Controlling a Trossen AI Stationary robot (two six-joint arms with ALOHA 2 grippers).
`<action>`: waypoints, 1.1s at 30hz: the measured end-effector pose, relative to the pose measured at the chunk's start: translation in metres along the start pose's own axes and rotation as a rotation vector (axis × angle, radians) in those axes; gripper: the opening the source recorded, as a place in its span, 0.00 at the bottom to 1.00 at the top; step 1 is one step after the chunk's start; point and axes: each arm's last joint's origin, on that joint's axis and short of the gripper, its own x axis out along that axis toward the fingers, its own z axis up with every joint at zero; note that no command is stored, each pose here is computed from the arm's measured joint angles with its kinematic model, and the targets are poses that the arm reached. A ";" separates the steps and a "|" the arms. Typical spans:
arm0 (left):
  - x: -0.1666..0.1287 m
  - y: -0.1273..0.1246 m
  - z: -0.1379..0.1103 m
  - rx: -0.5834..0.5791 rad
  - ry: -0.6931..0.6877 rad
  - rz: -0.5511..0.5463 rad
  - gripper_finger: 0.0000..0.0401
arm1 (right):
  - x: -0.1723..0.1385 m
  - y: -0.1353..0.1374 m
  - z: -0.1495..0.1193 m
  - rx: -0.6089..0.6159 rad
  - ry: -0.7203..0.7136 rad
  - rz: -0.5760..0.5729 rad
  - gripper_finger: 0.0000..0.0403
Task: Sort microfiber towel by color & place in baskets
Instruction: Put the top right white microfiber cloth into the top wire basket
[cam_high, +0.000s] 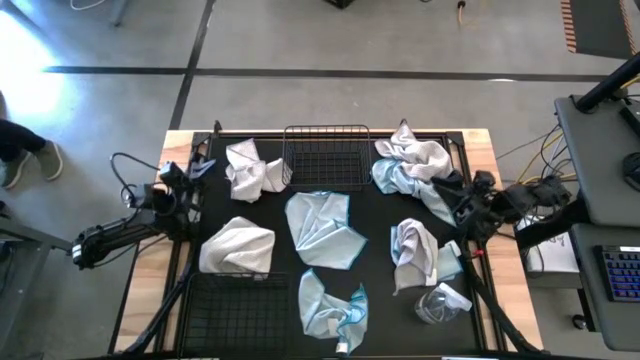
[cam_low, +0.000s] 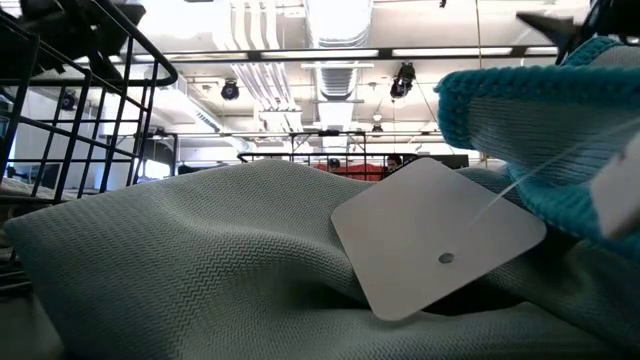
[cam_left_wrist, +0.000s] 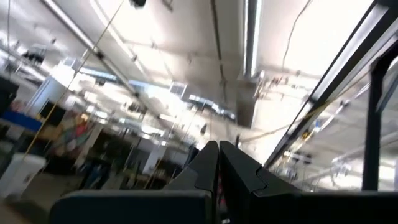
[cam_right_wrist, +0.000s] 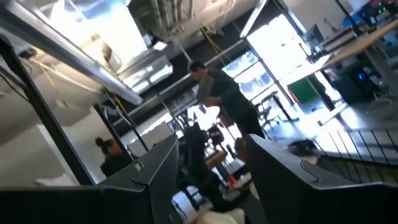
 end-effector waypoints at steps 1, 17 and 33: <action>0.000 -0.001 0.002 -0.001 -0.017 -0.007 0.00 | 0.001 0.003 0.006 -0.008 -0.011 0.004 0.45; 0.051 -0.037 0.082 0.174 0.189 0.061 0.00 | 0.035 0.054 0.079 -0.267 0.218 -0.061 0.45; 0.111 -0.059 0.132 0.313 0.748 0.224 0.00 | 0.050 0.081 0.124 -0.319 0.682 -0.330 0.45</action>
